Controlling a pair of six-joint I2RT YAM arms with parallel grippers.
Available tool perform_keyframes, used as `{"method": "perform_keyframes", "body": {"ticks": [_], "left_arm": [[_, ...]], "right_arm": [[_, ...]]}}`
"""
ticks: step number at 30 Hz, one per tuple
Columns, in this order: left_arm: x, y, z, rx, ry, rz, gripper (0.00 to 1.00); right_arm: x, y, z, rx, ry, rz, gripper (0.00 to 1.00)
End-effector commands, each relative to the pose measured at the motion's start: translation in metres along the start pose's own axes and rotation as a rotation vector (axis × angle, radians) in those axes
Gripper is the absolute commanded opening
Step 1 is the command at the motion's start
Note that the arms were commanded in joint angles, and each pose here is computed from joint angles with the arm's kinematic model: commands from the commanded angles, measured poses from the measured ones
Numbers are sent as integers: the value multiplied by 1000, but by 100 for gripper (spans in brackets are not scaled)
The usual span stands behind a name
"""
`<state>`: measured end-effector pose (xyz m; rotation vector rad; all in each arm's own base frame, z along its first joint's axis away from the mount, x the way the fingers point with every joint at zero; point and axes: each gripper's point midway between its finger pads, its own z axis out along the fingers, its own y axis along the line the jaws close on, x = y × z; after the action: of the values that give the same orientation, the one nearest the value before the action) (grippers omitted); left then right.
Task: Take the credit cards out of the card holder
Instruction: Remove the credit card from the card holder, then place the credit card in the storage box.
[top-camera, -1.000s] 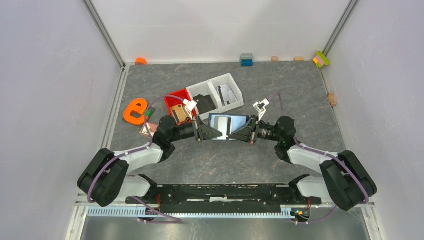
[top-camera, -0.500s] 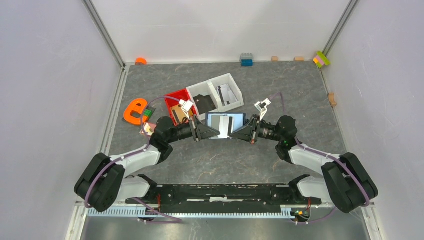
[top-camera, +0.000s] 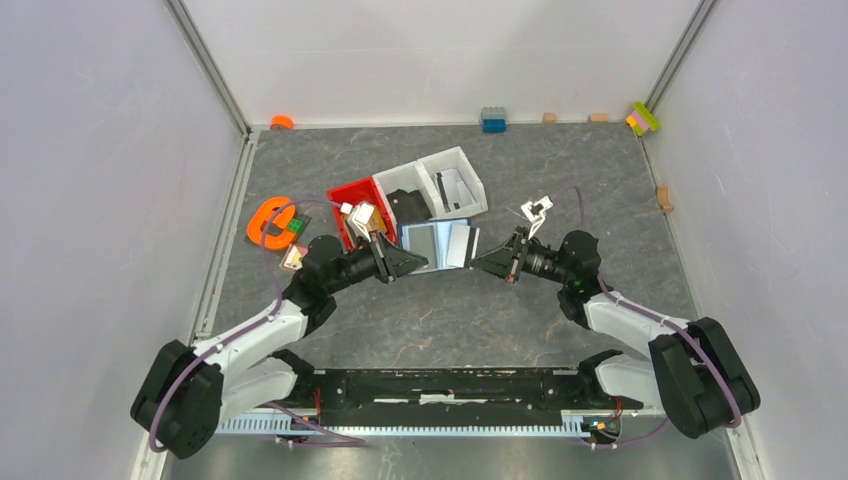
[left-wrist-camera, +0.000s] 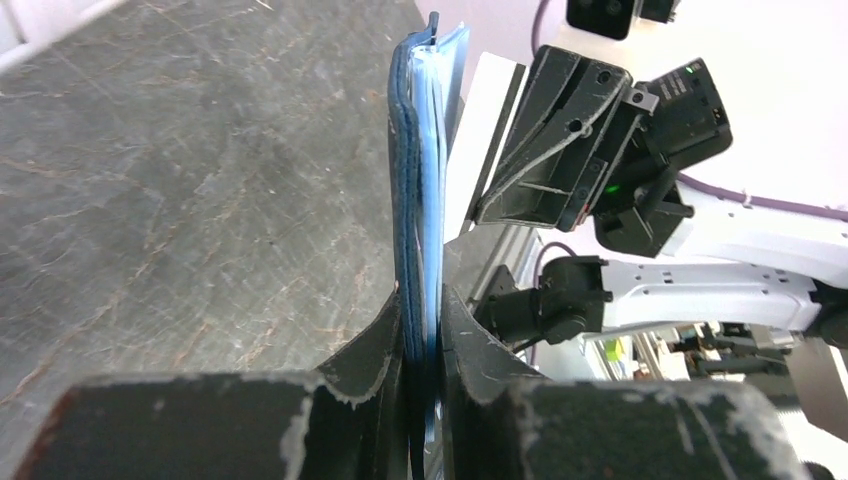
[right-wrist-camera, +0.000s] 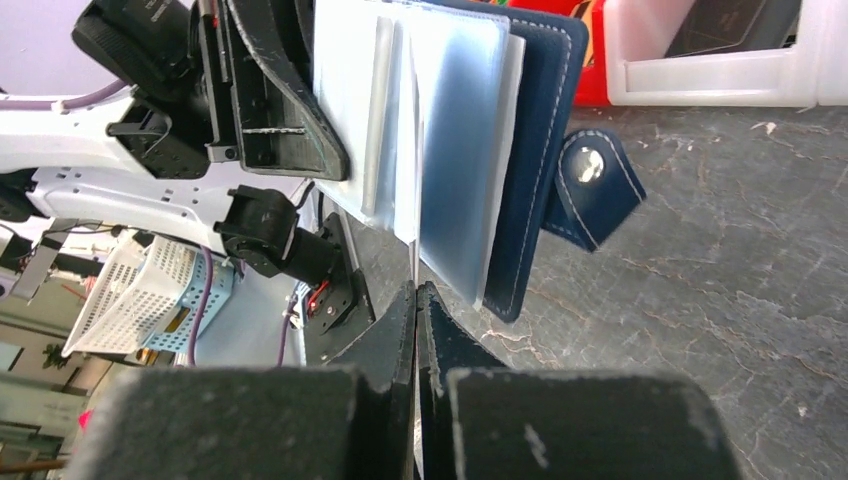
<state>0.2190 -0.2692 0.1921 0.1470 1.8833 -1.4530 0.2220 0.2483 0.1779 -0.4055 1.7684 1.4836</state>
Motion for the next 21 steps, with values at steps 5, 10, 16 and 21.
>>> {"method": "perform_keyframes", "body": {"ticks": [5, 10, 16, 21], "left_arm": [[-25, 32, -10, -235, -107, 67, 2], [-35, 51, -23, -379, -167, 63, 2], [-47, 50, -39, -431, -242, 74, 2], [-61, 50, -59, -479, -354, 76, 2]], "right_arm": [[-5, -6, -1, 28, -28, -27, 0], [-8, -19, -1, 102, -13, -77, 0], [-34, -59, -1, 341, -14, -170, 0], [-60, -78, 14, 418, -31, -159, 0]]}}
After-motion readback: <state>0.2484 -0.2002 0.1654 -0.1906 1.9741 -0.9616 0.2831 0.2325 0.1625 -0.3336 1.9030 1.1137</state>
